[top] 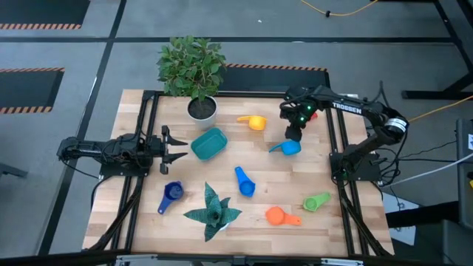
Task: Nest measuring cups in basket
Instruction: Prepare the yellow measuring cup
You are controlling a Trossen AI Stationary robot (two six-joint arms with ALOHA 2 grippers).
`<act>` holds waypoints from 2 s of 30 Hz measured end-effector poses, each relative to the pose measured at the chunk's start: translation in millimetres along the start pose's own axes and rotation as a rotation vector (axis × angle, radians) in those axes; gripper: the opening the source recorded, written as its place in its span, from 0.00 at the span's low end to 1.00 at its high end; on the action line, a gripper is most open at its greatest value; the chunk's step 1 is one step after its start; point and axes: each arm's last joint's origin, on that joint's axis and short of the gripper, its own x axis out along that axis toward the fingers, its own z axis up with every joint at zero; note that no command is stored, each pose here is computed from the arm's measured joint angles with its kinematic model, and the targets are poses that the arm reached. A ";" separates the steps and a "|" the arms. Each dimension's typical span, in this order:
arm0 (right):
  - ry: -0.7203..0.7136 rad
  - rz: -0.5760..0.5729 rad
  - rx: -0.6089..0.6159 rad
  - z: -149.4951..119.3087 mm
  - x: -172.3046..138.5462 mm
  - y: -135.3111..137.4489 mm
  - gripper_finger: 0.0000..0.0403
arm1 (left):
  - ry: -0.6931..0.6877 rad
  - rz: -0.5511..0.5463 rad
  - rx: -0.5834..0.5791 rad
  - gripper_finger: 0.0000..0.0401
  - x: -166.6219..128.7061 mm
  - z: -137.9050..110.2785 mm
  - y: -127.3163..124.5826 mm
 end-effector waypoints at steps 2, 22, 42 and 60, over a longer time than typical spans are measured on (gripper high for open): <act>0.009 0.007 -0.011 -0.5 0.8 -0.1 0.42 | 0.000 0.000 0.000 0.42 0.0 -0.1 0.0; 0.051 0.020 -0.047 -9.5 9.4 -2.2 0.42 | 0.000 0.000 0.000 0.42 0.0 0.0 0.0; 0.092 0.103 -0.064 -26.6 28.4 -4.7 0.28 | 0.000 0.000 0.000 0.42 0.0 -0.1 0.0; 0.089 0.105 -0.118 -25.7 29.6 -2.6 0.01 | 0.000 0.000 0.000 0.42 0.0 -0.1 0.0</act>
